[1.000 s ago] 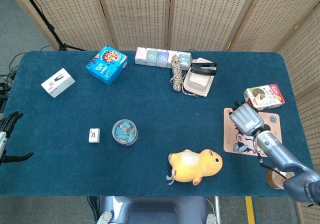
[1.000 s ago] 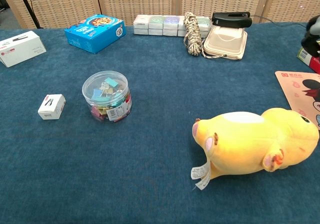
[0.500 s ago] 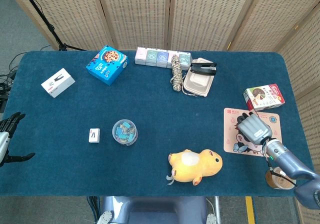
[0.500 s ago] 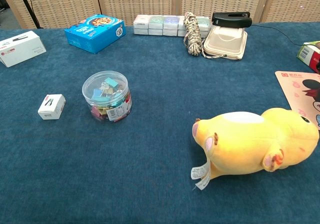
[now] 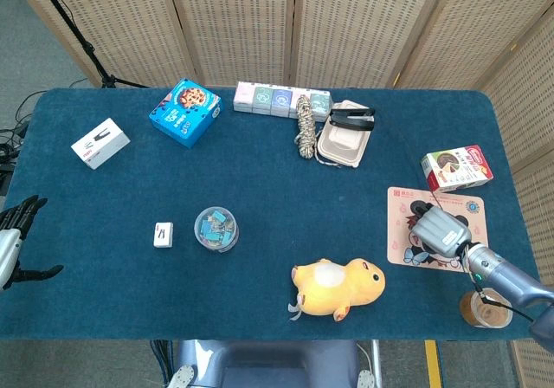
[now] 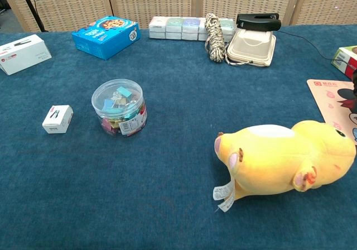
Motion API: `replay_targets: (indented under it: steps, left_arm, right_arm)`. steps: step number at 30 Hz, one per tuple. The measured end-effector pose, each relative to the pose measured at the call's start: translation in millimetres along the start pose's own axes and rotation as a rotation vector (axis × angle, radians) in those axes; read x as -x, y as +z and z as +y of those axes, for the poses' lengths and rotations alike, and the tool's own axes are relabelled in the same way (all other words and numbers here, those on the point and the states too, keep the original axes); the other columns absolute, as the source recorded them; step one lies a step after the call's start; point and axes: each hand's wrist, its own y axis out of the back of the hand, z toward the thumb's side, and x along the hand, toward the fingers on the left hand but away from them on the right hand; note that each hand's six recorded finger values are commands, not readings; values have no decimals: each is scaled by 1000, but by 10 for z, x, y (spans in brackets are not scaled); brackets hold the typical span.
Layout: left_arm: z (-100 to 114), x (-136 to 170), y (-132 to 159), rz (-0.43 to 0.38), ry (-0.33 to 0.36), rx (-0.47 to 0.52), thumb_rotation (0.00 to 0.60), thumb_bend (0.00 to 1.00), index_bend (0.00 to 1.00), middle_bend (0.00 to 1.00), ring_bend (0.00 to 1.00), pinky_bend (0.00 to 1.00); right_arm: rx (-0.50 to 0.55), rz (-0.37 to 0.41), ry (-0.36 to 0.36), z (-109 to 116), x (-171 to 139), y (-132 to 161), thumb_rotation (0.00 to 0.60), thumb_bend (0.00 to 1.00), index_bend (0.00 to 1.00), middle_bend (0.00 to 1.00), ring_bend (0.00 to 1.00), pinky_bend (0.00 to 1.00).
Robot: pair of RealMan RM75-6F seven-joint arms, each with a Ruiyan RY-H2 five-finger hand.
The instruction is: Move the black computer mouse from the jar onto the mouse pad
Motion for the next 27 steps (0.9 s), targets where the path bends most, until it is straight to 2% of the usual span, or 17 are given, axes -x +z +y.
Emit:
replay_targets:
  steps: [6, 11, 18, 27]
  left_arm:
    - [-52, -19, 40, 11, -4, -14, 600, 0, 0, 0, 0, 0]
    - [-78, -18, 66, 14, -3, -21, 600, 0, 0, 0, 0, 0]
    - [-91, -10, 69, 18, -2, -21, 600, 0, 0, 0, 0, 0]
    - [-92, -14, 77, 17, -4, -18, 600, 0, 0, 0, 0, 0]
  right_arm:
    - [15, 61, -57, -37, -36, 37, 600, 314, 640, 422, 227, 305]
    - [17, 87, -60, -154, -38, 82, 600, 314, 640, 421, 226, 302]
    - [20, 91, -42, -328, -79, 93, 600, 315, 640, 421, 226, 301]
    - [2, 75, -48, -397, -100, 59, 600, 315, 594, 396, 176, 289]
